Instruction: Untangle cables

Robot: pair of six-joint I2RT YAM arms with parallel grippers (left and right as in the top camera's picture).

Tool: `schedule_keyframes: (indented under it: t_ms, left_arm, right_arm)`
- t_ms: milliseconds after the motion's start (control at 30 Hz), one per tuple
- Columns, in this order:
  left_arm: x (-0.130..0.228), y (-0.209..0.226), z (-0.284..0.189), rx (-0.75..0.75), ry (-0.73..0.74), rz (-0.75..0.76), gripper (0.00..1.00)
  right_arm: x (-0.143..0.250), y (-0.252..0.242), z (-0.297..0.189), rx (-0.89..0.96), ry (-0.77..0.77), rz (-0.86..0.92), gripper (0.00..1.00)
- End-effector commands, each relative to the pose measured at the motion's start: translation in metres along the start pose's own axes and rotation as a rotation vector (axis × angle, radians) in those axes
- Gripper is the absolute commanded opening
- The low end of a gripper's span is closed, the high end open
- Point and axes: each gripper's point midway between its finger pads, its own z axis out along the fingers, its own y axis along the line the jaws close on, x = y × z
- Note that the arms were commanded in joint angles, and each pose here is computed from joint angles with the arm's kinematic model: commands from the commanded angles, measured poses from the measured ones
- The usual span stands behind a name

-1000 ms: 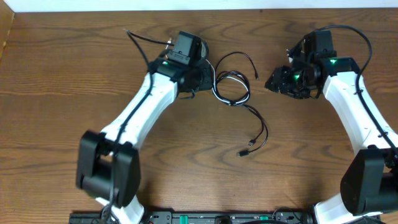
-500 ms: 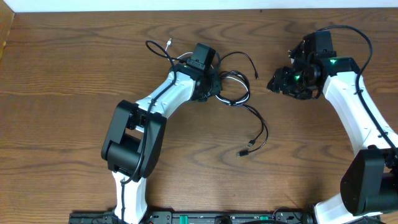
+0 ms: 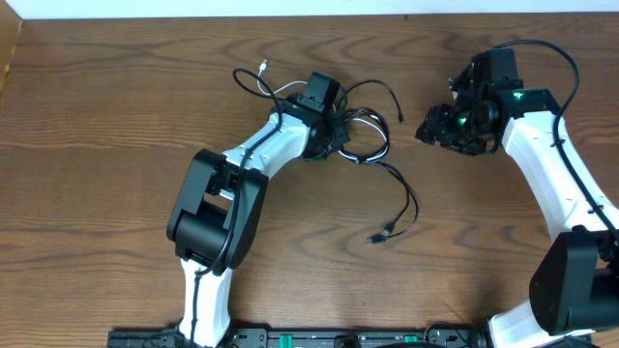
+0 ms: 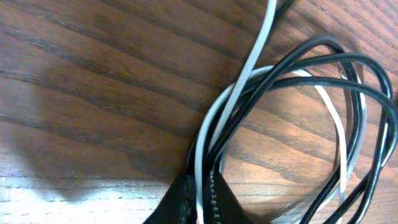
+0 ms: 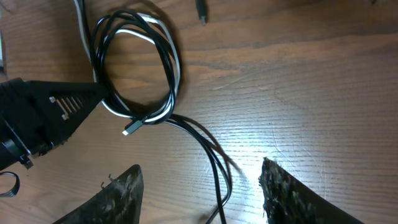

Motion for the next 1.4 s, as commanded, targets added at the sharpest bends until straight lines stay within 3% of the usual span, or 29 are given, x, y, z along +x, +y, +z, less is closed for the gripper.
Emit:
schedule_keyframes:
  t_ms: [0,100,200,367,500,600,833,1100,1367]
  left_arm:
    - [0.005,0.012,0.012,-0.043,0.021,-0.004,0.07]
    - [0.003,0.008,0.011,-0.029,0.015,0.056,0.07]
    - [0.0,-0.01,-0.003,0.041,0.005,0.222,0.07]
    - [0.0,-0.058,-0.064,0.22,-0.052,0.488,0.07]
    - [0.006,-0.089,-0.12,0.349,-0.103,0.575,0.07]
    - [0.008,-0.099,-0.146,0.39,-0.134,0.595,0.08]
    - [0.013,-0.108,-0.167,0.446,-0.138,0.595,0.07]
    - [0.012,-0.106,-0.168,0.454,-0.125,0.557,0.07]
    - [0.016,-0.105,-0.168,0.462,-0.101,0.555,0.07]
  right_arm:
    - [0.0,0.0,-0.002,0.011,-0.007,-0.015,0.57]
    - [0.0,0.0,-0.002,0.011,-0.007,-0.015,0.57]
    - [0.001,0.005,-0.002,-0.02,0.003,-0.031,0.55]
    - [0.007,0.046,-0.008,-0.262,0.031,-0.185,0.55]
    - [0.009,0.076,-0.019,-0.44,0.037,-0.224,0.55]
    - [0.011,0.092,-0.027,-0.536,0.047,-0.217,0.53]
    - [0.01,0.106,-0.024,-0.541,0.073,-0.096,0.49]
    - [0.014,0.091,0.02,-0.378,0.107,0.046,0.46]
    - [-0.013,0.097,0.06,-0.417,0.056,0.081,0.45]
